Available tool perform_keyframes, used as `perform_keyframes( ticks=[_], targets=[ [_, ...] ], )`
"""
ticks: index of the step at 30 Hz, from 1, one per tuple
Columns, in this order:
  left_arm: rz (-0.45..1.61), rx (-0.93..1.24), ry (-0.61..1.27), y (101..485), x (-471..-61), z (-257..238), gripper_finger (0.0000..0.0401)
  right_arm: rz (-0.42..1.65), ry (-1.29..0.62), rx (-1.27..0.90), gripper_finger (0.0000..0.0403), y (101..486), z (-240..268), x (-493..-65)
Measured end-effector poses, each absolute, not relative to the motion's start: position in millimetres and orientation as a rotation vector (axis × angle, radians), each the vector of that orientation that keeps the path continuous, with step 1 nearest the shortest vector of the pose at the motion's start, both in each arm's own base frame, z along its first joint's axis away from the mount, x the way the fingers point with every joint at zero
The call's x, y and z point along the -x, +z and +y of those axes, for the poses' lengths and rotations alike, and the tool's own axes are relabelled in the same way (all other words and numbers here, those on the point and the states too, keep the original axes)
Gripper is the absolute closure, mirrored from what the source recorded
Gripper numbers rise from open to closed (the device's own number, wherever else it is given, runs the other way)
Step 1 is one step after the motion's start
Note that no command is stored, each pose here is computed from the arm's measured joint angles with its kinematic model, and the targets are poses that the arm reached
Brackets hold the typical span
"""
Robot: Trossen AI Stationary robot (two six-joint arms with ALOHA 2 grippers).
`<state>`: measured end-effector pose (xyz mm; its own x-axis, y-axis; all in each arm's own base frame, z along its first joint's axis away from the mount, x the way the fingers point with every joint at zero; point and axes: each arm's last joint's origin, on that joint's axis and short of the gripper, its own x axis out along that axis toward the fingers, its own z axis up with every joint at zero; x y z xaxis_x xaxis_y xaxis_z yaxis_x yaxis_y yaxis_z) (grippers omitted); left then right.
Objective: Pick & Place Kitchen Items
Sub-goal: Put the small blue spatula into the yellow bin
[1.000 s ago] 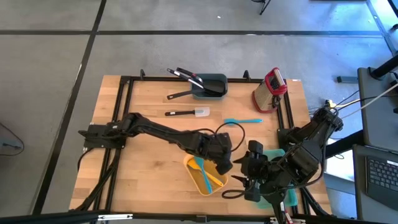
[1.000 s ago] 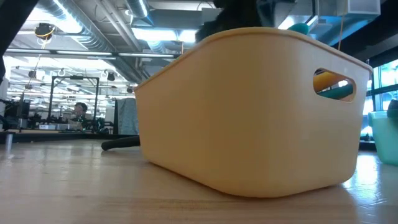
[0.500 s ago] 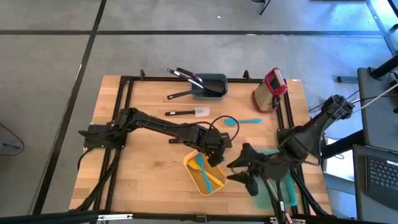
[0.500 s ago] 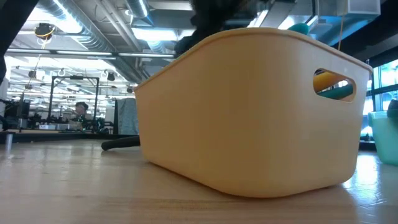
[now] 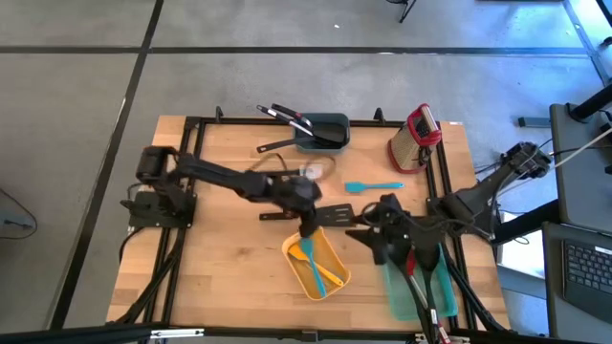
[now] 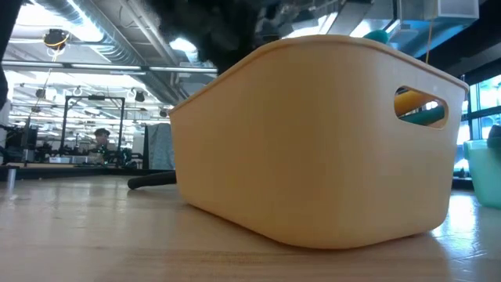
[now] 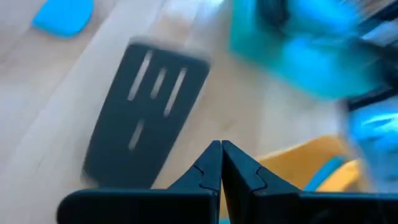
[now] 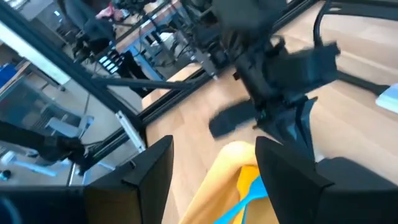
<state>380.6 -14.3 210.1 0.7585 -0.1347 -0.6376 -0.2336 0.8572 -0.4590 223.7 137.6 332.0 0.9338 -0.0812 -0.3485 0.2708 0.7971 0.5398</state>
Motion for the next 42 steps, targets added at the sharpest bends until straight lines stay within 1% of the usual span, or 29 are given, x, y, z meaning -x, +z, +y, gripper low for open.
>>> perform_keyframes(
  ticks=[4,7,9,12,14,17,20,27,29,31,36,42],
  targets=[
    [0.516,0.662,-0.036,207,-359,17,0.0400,0.332,-0.211,-0.636,0.0174,331,126,-231],
    [0.447,0.680,-0.040,213,-349,27,0.0399,0.342,-0.191,-0.674,0.0174,329,116,-238],
    [0.439,0.671,-0.031,217,-343,30,0.0398,0.341,-0.133,-0.710,0.0174,326,111,-244],
    [0.410,0.640,-0.023,223,-341,34,0.0398,0.313,0.040,-0.784,0.0174,327,103,-255],
    [0.400,0.640,-0.017,225,-340,36,0.0399,0.314,0.106,-0.808,0.0174,327,102,-260],
    [0.398,0.667,-0.007,225,-340,38,0.0398,0.313,0.144,-0.826,0.0174,326,103,-264],
    [0.395,0.737,0.006,226,-340,40,0.0398,0.309,0.146,-0.840,0.0174,327,103,-264],
    [0.386,0.857,0.040,226,-339,45,0.0398,0.223,0.170,-0.870,0.0174,335,99,-267],
    [0.375,0.876,0.039,227,-339,45,0.0399,0.219,0.114,-0.907,0.0175,334,92,-269],
    [0.375,0.919,0.053,227,-339,47,0.0400,0.254,0.018,-0.995,0.0179,327,81,-271],
    [0.361,1.015,0.095,227,-338,55,0.0396,0.482,-0.311,-1.198,0.0198,297,53,-266],
    [0.356,1.032,0.098,228,-337,60,0.0395,0.747,-0.562,-1.147,0.0205,274,26,-247]
  ],
)
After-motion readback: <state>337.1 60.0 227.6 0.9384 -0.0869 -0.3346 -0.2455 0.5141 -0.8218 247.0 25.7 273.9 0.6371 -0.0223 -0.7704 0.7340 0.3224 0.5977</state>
